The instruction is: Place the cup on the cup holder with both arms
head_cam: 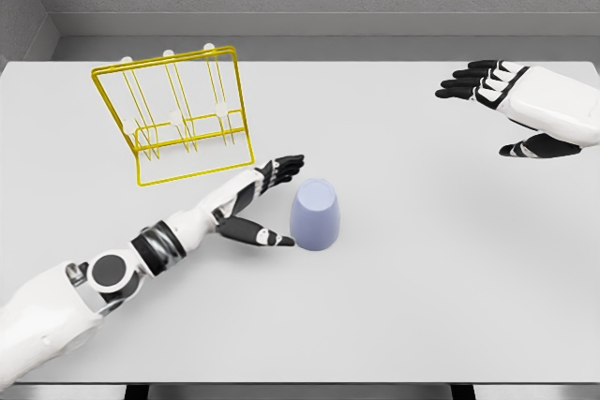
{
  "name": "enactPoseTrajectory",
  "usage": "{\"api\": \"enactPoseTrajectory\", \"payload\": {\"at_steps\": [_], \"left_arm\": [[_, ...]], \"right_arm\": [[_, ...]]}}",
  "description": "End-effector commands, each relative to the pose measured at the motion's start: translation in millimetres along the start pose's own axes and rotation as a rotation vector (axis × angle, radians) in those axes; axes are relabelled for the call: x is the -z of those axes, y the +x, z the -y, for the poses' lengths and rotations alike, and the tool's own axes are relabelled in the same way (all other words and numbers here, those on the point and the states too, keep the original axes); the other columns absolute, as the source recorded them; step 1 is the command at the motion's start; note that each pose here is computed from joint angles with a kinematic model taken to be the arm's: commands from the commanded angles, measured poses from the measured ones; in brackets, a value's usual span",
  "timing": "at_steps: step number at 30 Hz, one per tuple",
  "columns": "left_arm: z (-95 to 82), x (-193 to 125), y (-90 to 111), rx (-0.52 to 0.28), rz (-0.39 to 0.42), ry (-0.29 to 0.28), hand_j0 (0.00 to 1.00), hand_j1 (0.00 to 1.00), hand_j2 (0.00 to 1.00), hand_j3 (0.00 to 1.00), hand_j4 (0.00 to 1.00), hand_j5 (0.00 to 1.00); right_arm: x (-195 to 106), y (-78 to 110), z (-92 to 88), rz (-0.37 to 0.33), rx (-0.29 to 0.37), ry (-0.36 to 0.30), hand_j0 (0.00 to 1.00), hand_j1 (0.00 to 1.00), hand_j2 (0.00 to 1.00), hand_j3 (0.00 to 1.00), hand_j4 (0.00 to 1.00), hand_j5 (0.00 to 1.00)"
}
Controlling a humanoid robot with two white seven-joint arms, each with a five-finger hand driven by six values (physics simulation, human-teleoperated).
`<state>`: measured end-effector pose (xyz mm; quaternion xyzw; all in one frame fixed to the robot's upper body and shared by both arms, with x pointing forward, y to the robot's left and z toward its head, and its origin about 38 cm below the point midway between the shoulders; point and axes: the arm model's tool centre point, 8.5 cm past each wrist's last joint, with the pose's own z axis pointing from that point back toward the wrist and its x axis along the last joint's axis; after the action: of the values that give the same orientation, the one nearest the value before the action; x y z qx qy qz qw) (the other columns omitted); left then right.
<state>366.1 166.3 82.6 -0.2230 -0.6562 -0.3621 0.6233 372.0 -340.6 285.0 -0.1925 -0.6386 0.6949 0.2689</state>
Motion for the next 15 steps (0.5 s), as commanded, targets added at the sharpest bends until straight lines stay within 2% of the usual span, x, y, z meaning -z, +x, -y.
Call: {"api": "enactPoseTrajectory", "payload": {"at_steps": [1, 15], "left_arm": [[5.5, 5.1, -2.0, -0.010, -0.009, -0.006, 1.00, 1.00, 1.00, 1.00, 1.00, 1.00], [9.6, 9.8, 0.0, -0.007, -0.001, -0.016, 1.00, 1.00, 1.00, 1.00, 1.00, 1.00]], "right_arm": [[-0.2, 0.0, 0.5, 0.001, 0.006, -0.004, 1.00, 1.00, 1.00, 1.00, 1.00, 1.00], [-1.0, -0.1, -0.5, -0.001, 0.008, -0.002, 1.00, 1.00, 1.00, 1.00, 1.00, 1.00]]}}
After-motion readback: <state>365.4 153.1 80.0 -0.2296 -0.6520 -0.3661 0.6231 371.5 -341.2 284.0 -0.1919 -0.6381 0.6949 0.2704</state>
